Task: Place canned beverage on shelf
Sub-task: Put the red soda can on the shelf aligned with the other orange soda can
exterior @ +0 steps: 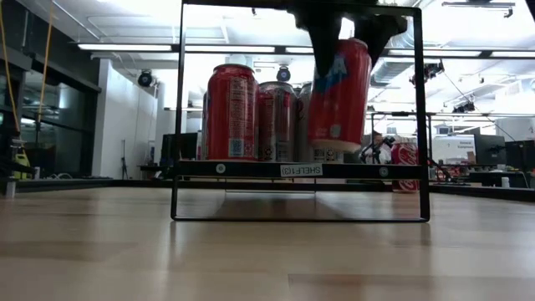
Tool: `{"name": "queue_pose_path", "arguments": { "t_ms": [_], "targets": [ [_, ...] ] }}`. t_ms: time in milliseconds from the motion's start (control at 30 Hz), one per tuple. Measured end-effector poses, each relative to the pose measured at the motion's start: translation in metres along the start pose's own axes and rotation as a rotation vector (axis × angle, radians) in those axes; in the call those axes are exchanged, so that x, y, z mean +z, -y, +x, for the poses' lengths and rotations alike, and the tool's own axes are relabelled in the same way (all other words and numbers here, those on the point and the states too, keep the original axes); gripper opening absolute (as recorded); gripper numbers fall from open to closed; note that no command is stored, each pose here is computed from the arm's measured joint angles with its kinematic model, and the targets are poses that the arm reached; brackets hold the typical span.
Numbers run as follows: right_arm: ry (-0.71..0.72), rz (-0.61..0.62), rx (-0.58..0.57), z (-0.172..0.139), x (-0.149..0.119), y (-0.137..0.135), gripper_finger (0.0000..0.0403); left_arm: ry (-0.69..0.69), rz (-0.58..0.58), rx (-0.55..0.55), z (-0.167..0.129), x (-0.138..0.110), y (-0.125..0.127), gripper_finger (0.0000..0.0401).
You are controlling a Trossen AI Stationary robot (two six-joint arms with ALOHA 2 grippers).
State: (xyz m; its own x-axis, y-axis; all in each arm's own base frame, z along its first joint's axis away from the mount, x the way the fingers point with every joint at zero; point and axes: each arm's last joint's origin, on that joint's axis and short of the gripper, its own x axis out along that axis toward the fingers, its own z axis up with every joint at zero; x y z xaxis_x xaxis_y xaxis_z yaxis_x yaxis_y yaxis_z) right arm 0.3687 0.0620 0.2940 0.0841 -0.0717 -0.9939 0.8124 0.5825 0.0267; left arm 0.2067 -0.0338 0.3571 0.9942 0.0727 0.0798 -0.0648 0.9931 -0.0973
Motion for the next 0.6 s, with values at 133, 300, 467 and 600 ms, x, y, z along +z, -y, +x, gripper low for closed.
{"name": "queue_pose_path", "arguments": {
  "t_ms": [133,300,467,600],
  "targets": [
    [-0.028,0.015,0.001,0.012,0.004,0.002,0.0283,0.002,0.0,0.001,0.0,0.0,0.0,0.0],
    [-0.04,0.013,-0.005,0.02,0.003,0.003,0.0284,0.002,0.0,0.001,0.0,0.0,0.0,0.0],
    [-0.02,-0.01,0.016,0.02,0.005,0.001,0.0329,0.004,-0.001,0.001,0.0,0.001,0.0,0.0],
    [-0.015,-0.006,0.023,0.02,0.006,0.001,0.0348,0.006,-0.002,0.001,0.0,0.001,0.0,0.0]
  ]
}}
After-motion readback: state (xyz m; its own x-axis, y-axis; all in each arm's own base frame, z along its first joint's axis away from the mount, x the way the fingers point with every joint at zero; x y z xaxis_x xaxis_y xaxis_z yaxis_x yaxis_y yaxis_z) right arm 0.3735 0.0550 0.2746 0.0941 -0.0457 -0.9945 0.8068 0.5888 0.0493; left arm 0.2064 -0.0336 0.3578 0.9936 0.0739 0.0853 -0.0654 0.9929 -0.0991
